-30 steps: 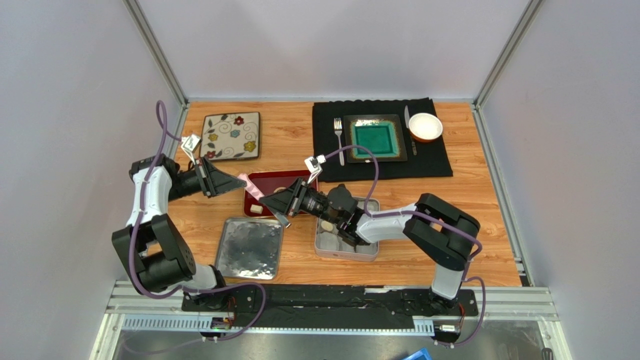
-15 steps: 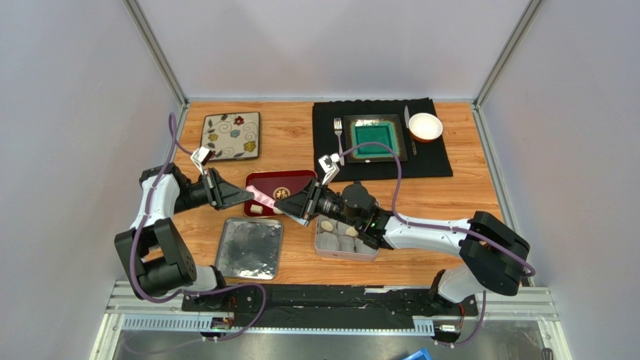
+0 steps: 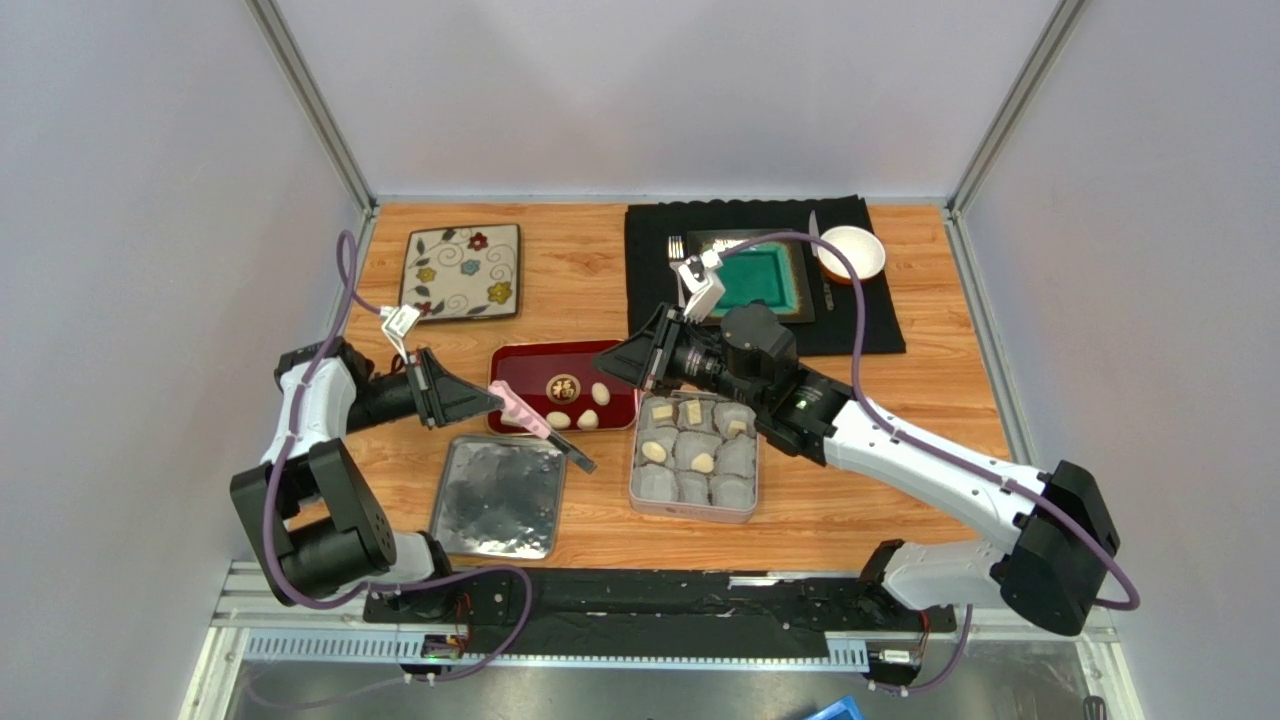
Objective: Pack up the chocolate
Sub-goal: Pick up the clamp from the plate.
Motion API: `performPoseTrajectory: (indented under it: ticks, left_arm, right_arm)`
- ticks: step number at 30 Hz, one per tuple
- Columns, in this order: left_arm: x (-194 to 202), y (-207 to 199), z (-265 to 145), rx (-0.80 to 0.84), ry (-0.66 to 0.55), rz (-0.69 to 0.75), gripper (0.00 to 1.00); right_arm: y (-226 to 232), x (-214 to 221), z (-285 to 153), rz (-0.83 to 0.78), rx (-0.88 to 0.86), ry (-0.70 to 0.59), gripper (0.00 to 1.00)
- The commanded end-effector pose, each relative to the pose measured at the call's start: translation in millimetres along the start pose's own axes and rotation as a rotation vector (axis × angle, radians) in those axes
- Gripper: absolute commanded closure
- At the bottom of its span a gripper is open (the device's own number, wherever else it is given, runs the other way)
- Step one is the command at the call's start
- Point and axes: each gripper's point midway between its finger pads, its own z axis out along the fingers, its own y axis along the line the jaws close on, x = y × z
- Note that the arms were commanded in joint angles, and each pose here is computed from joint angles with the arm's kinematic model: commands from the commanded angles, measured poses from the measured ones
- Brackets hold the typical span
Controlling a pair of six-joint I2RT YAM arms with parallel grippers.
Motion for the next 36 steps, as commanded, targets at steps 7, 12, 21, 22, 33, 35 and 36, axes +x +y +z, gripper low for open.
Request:
performPoseTrajectory:
  ticks: [7,12,21,22,33,35,36]
  left_arm:
    - [-44.1,-52.3,-1.2,0.185,-0.227,-0.076,1.0]
    - [-62.9,-60.6,-3.5,0.199,-0.212,-0.128,1.0]
    - [-77.9,-70.3,-6.0,0.213,-0.197,-0.195,1.0]
    - [-76.2,-70.9,-5.6,0.213,-0.196,-0.191,1.0]
    - [-67.8,-77.5,-4.7,0.222,-0.184,-0.25,1.0]
    - [-66.2,-77.4,-4.4,0.223,-0.182,-0.258,1.0]
    - [-66.2,-76.7,-4.6,0.223,-0.184,-0.261,1.0]
  right_arm:
    - [-9.3,63.7,3.3,-0.345,-0.169,0.123,0.12]
    - [-21.5,78.1,-3.7,-0.456,-0.201,-0.045,0.02]
    - [-23.8,85.4,28.0,-0.414,-0.273,-0.175,0.02]
    - [-26.5,87.9,32.9,-0.422,-0.276,-0.173,0.02]
    - [-5.1,73.4,51.2,-0.309,-0.436,-0.27,0.05]
    - [2.8,70.8,54.0,-0.257,-0.475,-0.275,0.07]
    - [2.6,74.1,57.9,-0.252,-0.482,-0.26,0.08]
